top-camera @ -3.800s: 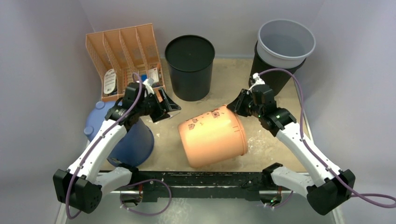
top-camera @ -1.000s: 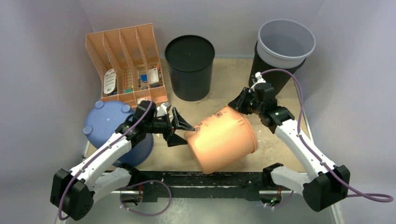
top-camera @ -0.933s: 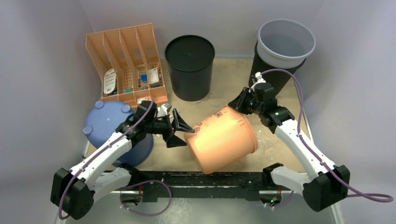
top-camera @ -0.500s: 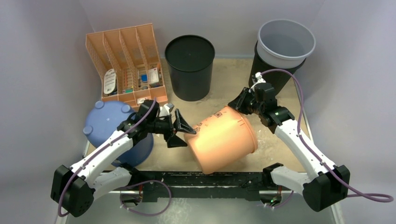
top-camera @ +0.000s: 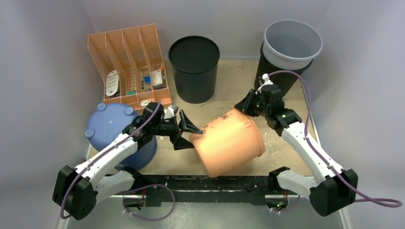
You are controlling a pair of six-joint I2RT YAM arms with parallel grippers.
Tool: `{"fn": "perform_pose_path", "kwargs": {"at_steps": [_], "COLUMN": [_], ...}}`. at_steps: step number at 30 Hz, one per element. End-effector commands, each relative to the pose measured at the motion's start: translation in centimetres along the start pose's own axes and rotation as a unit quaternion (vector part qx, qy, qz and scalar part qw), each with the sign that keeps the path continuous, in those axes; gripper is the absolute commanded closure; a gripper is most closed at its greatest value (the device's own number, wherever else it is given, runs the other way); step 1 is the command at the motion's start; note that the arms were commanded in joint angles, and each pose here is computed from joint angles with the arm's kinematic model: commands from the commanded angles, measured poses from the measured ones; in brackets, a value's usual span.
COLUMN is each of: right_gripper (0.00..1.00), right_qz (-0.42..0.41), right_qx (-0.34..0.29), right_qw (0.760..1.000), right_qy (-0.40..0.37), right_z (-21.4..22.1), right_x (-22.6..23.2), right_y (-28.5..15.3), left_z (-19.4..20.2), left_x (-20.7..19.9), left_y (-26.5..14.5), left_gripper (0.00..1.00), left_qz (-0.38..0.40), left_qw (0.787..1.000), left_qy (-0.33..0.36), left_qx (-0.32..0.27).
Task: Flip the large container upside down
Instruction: Turn the container upside down at the center of the board.
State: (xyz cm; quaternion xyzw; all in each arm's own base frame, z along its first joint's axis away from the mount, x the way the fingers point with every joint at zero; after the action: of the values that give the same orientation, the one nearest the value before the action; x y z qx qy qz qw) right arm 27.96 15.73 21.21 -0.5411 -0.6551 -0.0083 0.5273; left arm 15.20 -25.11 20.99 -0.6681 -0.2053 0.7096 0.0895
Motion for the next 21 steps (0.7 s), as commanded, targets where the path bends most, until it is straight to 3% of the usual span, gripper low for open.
{"fn": "perform_pose_path", "kwargs": {"at_steps": [1, 12, 21], "right_gripper": [0.92, 0.94, 0.94], "right_qz": [0.039, -0.033, -0.082], "right_qx": [0.090, 0.129, 0.157], "right_qw": [0.995, 0.991, 0.982], "right_qy": [-0.006, 0.033, 0.067], "right_z": [4.3, 5.7, 6.5], "right_x": [-3.0, -0.7, 0.8], "right_y": [0.3, 0.5, 1.7], "left_z": [-2.4, -5.8, -7.1], "left_x": [-5.7, -10.6, -12.5], "left_y": [-0.5, -2.5, -5.4], "left_gripper": [0.17, 0.17, 0.18], "left_qz": [0.075, 0.100, 0.114], "left_qw": [0.994, 0.978, 0.968], "left_qy": [0.064, 0.141, 0.160], "left_qx": [-0.057, -0.118, -0.154]}}
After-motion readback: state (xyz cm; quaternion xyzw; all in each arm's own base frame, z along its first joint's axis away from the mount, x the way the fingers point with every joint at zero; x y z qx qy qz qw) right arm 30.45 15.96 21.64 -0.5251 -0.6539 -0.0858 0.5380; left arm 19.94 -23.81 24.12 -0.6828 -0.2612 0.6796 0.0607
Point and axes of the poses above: each gripper's point midway between its finger pads, its own y axis out along the fingers, its own x axis along the line the jaws close on, z = x × y, the point moved 2 cm from there along -y, back along the fingers, and after that the axes turned 14 degrees about y, right-handed, at the moved point
